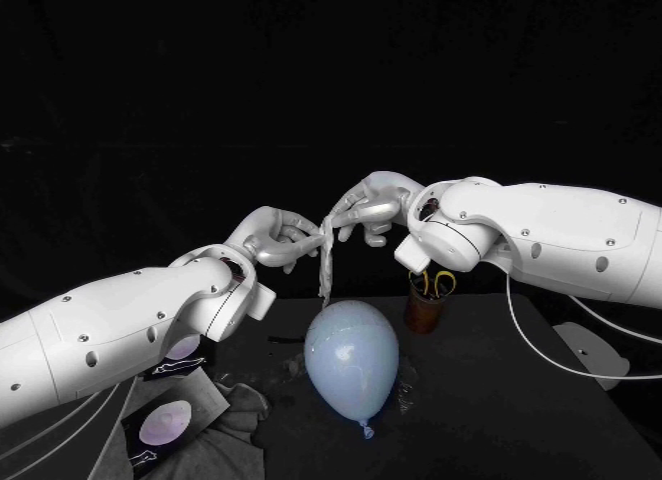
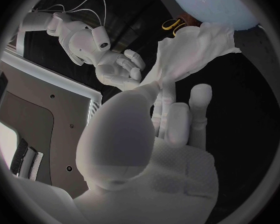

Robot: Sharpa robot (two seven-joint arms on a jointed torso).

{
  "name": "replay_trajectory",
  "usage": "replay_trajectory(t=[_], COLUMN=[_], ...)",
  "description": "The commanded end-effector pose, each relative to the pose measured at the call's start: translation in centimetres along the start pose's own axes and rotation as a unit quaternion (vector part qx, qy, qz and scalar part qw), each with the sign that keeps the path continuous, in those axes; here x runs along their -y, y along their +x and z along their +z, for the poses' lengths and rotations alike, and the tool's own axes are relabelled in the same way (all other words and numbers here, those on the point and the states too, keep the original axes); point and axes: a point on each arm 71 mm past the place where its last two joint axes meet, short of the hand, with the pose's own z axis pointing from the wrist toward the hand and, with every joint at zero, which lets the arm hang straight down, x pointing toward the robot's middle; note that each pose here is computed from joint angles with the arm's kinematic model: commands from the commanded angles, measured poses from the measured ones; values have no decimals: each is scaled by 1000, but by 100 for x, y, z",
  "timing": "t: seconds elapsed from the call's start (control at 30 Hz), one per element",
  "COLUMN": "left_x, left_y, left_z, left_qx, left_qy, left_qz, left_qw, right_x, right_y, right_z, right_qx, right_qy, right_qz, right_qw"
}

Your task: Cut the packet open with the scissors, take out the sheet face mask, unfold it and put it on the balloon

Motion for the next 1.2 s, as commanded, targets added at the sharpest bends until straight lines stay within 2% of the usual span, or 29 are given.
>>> replay_trajectory(t=[0.03, 0.47, 0.67, 0.83, 0.97, 1.13, 1.2], left_x=[18, -3, -9, -13, -15, -12, -11], left_y=[6, -41, -60, -65, -65, -41, -31], left_z=[5, -1, -22, -40, -52, -66, -68], left_qx=[-5, 8, 6, -2, -12, -37, -44], left_qy=[7, 5, 5, 3, 3, 1, 1], left_qz=[8, 19, 19, 18, 18, 15, 15], left_qw=[1000, 1000, 1000, 1000, 1000, 999, 999], right_x=[-5, 39, 61, 43, 10, -37, -49], right_y=[-2, -28, -87, -118, -119, -103, -92], right_z=[-12, -70, -55, -38, -20, 20, 32], right_qx=[-4, -15, -7, 7, 20, 41, 47], right_qy=[-7, -5, -11, -27, -41, -58, -64], right_qz=[-5, -17, -91, -179, -244, -301, -311], right_qw=[1000, 1000, 996, 983, 969, 951, 947])
